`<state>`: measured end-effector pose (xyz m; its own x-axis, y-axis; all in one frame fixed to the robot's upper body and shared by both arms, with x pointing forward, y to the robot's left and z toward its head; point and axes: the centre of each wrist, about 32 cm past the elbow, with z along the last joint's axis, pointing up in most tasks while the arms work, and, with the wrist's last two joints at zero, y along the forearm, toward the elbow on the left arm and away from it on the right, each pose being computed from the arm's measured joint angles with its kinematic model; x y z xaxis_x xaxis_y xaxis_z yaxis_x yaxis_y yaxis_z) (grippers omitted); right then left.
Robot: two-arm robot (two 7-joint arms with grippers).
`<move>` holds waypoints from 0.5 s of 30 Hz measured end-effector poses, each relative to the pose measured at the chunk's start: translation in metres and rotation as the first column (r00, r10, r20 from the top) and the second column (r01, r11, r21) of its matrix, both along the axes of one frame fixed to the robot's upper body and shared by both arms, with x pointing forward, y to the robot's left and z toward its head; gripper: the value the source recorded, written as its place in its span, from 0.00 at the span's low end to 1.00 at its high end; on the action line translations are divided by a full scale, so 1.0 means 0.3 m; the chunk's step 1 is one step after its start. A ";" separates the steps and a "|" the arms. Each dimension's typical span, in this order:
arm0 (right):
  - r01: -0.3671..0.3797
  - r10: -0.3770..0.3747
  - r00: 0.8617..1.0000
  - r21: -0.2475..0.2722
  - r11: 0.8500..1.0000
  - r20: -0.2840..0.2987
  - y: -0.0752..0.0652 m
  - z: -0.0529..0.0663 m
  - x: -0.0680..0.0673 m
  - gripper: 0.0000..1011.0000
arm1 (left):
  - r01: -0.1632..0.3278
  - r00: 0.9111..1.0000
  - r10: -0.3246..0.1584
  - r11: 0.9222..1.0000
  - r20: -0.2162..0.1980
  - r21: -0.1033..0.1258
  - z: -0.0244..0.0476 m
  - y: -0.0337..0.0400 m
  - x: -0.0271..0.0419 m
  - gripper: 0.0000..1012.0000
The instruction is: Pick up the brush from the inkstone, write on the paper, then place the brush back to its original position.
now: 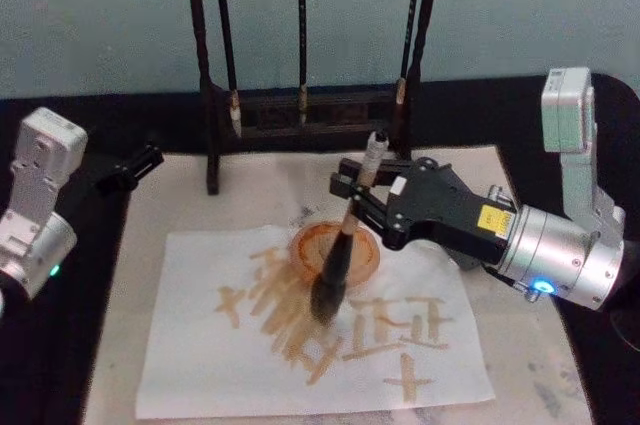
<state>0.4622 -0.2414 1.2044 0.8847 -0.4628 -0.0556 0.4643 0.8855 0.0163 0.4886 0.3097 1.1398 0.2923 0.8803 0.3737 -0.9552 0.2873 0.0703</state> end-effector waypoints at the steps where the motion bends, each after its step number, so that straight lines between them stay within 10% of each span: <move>1: -0.010 0.010 1.000 0.008 1.000 0.006 0.007 0.005 -0.002 0.16 | 0.000 1.000 0.000 1.000 0.000 0.000 0.000 0.000 0.000 0.99; 15: -0.113 0.112 0.994 0.038 0.993 0.014 0.091 0.007 -0.013 0.16 | 0.000 1.000 0.000 1.000 0.000 0.000 0.000 0.000 0.000 0.99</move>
<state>0.4584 -0.2142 1.2064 0.9317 -0.3580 -0.0610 0.3613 0.9307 0.0565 0.4886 0.3097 1.1398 0.2922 0.8803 0.3737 -0.9553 0.2873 0.0702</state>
